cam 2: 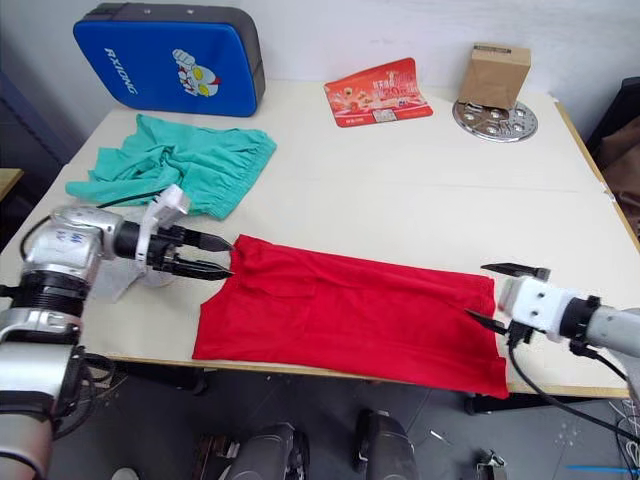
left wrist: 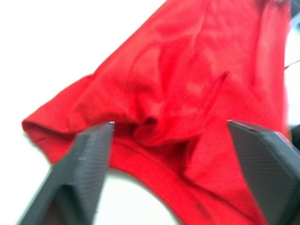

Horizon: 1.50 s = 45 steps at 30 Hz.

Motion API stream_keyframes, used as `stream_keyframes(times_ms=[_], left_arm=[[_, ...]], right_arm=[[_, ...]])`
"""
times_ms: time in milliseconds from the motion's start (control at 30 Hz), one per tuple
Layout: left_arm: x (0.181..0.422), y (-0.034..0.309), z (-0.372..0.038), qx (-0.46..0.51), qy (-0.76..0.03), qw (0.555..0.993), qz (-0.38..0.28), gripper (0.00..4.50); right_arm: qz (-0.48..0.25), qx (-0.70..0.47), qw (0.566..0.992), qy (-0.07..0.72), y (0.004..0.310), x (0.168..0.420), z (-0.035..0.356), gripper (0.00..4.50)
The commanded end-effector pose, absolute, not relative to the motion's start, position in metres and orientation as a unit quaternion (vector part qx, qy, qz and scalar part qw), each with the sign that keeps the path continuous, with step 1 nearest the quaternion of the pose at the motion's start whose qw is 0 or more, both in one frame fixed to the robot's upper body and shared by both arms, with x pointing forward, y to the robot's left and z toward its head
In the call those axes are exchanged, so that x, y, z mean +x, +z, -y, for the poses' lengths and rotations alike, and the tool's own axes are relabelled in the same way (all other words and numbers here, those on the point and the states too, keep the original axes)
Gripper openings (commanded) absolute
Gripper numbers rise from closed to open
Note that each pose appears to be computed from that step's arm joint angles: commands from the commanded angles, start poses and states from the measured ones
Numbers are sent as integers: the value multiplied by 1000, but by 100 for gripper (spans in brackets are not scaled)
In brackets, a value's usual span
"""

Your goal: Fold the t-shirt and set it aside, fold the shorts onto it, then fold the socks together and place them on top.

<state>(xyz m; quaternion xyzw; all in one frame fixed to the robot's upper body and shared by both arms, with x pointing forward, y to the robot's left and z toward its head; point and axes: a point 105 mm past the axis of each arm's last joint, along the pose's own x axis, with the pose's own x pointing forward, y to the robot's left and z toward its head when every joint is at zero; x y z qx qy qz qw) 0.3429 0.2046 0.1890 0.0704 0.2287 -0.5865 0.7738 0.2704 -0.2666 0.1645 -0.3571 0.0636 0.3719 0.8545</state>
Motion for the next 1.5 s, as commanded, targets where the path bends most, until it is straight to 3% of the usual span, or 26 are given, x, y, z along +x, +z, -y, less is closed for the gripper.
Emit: stream_keyframes(times_ms=[33,133,267,433,500,567,667,867,1000,1100,1267,1500], left_arm=[[332,229,-182,8,-652,736,-182,429],[351,235,-169,-9,-629,763,-149,349],[379,200,-156,67,-581,795,-159,212],[399,166,-141,95,-546,812,-185,48],[402,152,-141,113,-536,812,-202,4],[405,139,-145,137,-520,815,-215,4],[407,134,-156,155,-504,823,-211,4],[419,157,-171,145,-467,859,-150,4],[411,210,-159,75,-528,843,-69,4],[393,224,-147,64,-585,806,-66,4],[355,181,-135,133,-635,748,-138,4],[363,117,-153,193,-573,767,-215,4]], right_arm=[[-39,-244,894,374,204,273,248,399],[-45,-204,908,364,207,286,234,315],[-67,-193,914,350,191,310,209,167],[-108,-200,914,336,157,327,191,0],[-148,-227,910,314,132,329,198,0],[-189,-256,908,273,112,329,217,0],[-216,-275,912,216,105,320,252,0],[-212,-249,935,135,129,302,301,0],[-140,-205,953,174,167,298,274,0],[-127,-182,954,201,174,296,254,0],[-143,-158,947,239,156,293,221,0],[-234,-187,934,195,100,290,243,0]])
